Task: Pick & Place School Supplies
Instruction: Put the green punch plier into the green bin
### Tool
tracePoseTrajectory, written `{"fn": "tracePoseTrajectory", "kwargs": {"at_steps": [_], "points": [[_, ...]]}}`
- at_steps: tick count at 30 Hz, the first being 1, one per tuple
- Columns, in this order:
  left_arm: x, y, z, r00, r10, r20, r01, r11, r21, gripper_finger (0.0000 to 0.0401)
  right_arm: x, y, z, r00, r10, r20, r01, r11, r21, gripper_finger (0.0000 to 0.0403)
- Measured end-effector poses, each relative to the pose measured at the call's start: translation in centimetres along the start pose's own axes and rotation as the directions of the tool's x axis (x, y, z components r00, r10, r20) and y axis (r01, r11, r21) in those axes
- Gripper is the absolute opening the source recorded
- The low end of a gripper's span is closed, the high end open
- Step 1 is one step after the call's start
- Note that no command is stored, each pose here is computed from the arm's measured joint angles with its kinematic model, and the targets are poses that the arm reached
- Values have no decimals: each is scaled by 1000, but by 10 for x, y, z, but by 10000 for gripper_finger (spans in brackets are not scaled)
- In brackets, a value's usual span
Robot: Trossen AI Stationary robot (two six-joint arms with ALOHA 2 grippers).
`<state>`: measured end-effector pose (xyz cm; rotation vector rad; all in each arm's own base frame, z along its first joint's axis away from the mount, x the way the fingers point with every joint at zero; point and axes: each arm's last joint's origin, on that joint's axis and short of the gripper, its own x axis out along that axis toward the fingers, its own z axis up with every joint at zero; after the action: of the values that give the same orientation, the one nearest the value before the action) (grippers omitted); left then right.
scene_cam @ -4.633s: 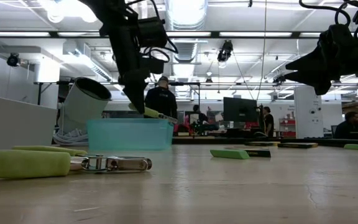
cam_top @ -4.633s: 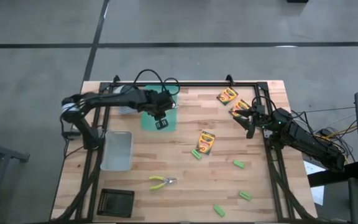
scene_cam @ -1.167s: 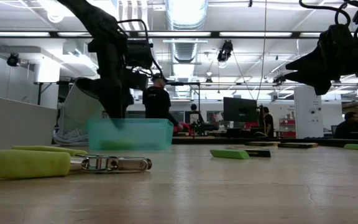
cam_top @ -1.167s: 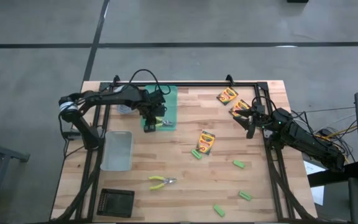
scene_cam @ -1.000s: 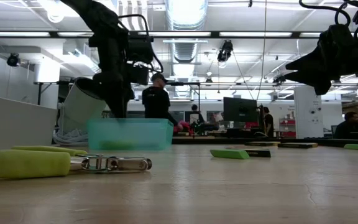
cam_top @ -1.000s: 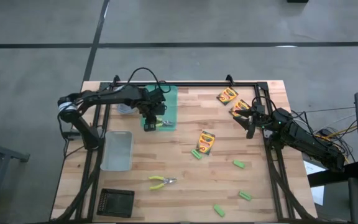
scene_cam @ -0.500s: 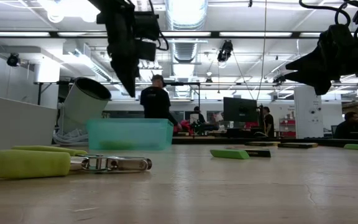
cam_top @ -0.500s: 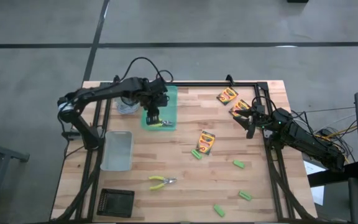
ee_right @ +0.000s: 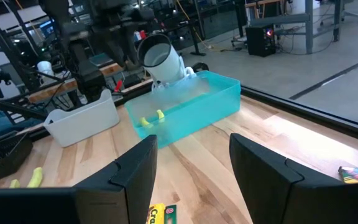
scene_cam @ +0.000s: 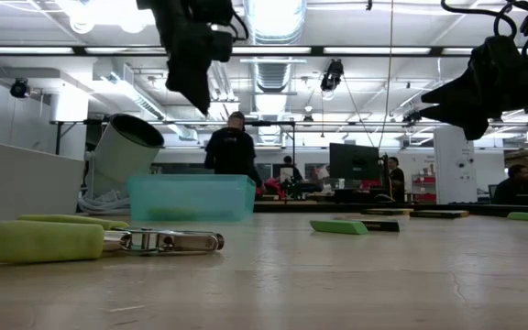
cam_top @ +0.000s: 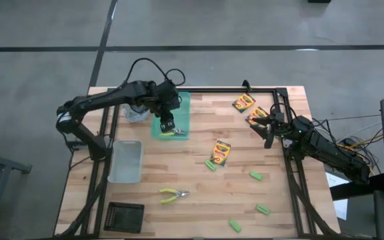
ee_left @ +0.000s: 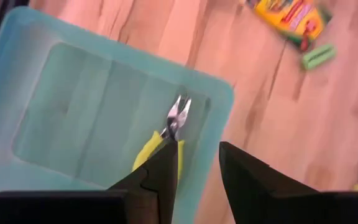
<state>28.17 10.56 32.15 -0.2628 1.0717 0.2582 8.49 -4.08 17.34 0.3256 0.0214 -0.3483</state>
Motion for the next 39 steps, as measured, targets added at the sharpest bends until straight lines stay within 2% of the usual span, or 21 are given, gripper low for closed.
{"fn": "tracePoseTrajectory", "kwargs": {"at_steps": [4,13,27,39], "points": [[-7,-9,-2,1000,-13,19,14,998,-59,122,0,0,0,1000,0,0,0,1000,0,196],[-15,-31,-7,998,-51,40,55,991,-119,122,0,0,0,1000,0,1,0,1000,0,196],[-19,-76,-17,991,-130,25,129,991,36,122,0,0,0,1000,0,1,0,1000,0,196],[-23,-125,-35,978,-208,-27,209,955,210,122,0,0,0,1000,0,1,0,1000,0,196]]}}
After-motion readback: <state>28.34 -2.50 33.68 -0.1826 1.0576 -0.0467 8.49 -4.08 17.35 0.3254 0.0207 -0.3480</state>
